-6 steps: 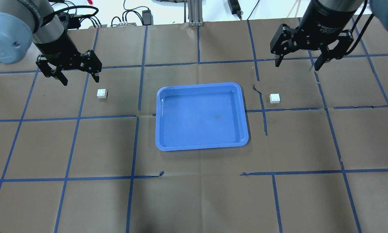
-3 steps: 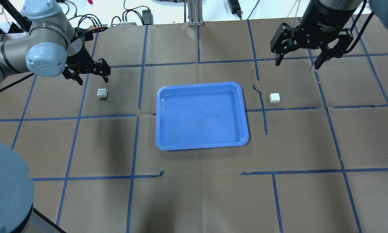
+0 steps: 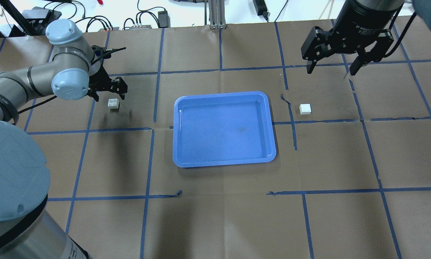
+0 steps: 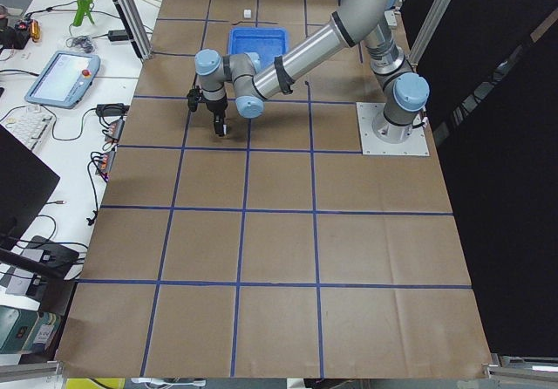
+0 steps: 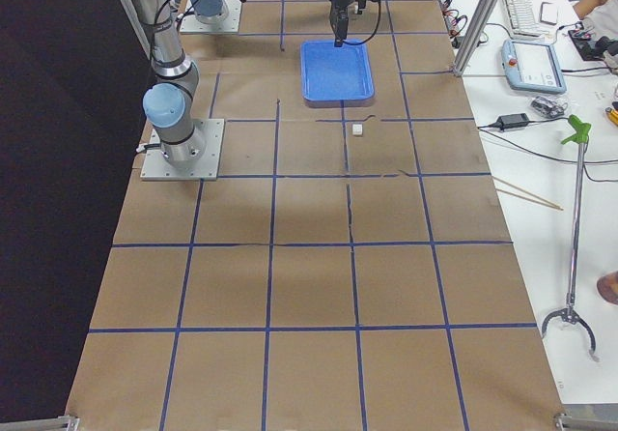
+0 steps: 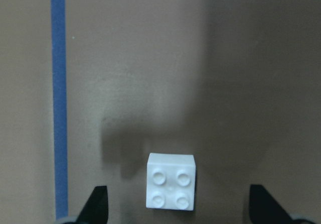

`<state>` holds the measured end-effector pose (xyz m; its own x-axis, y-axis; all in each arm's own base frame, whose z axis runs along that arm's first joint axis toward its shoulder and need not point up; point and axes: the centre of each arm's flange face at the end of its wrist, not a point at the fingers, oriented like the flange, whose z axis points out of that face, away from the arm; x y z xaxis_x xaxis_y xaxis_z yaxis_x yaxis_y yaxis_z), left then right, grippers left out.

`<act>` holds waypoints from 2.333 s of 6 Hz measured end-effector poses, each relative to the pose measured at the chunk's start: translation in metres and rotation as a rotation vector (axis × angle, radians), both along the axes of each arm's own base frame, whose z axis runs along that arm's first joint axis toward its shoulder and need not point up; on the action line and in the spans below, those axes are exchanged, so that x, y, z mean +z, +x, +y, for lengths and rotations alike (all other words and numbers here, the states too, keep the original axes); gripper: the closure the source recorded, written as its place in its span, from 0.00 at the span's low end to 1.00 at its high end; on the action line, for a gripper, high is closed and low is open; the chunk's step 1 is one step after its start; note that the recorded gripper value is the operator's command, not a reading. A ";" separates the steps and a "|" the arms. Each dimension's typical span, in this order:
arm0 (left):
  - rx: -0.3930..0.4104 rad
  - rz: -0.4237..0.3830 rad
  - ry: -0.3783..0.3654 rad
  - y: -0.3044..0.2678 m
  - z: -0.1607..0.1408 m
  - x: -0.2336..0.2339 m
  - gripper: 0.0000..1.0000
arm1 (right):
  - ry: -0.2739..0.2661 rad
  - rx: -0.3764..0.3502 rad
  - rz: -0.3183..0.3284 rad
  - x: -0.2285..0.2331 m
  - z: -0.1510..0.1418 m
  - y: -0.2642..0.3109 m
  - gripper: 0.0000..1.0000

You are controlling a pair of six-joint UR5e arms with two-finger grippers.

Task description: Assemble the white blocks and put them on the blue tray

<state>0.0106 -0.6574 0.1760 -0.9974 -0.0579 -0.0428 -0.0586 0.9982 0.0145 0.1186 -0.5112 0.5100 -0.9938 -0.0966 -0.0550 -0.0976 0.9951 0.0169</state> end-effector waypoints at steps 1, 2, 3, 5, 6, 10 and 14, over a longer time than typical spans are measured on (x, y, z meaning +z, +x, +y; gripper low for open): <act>-0.001 0.001 0.002 0.000 -0.001 -0.003 0.77 | -0.004 0.073 -0.004 -0.001 -0.003 -0.008 0.00; -0.004 0.000 -0.003 0.001 -0.002 -0.002 0.82 | -0.006 0.133 -0.007 -0.003 -0.007 -0.019 0.00; -0.006 -0.002 -0.010 0.001 -0.004 0.002 0.88 | -0.004 0.192 -0.011 -0.007 -0.011 -0.030 0.00; -0.033 -0.003 -0.025 -0.001 -0.002 0.017 0.88 | -0.015 0.482 -0.026 -0.018 -0.024 -0.055 0.00; -0.110 0.002 -0.011 -0.015 0.004 0.027 0.88 | -0.029 0.687 -0.034 -0.023 -0.031 -0.070 0.00; -0.905 0.032 0.094 -0.201 0.053 0.065 0.83 | -0.148 1.350 -0.124 -0.088 -0.088 -0.119 0.00; -1.597 0.013 0.035 -0.344 0.108 0.063 0.87 | -0.356 1.521 -0.384 -0.199 -0.124 -0.149 0.00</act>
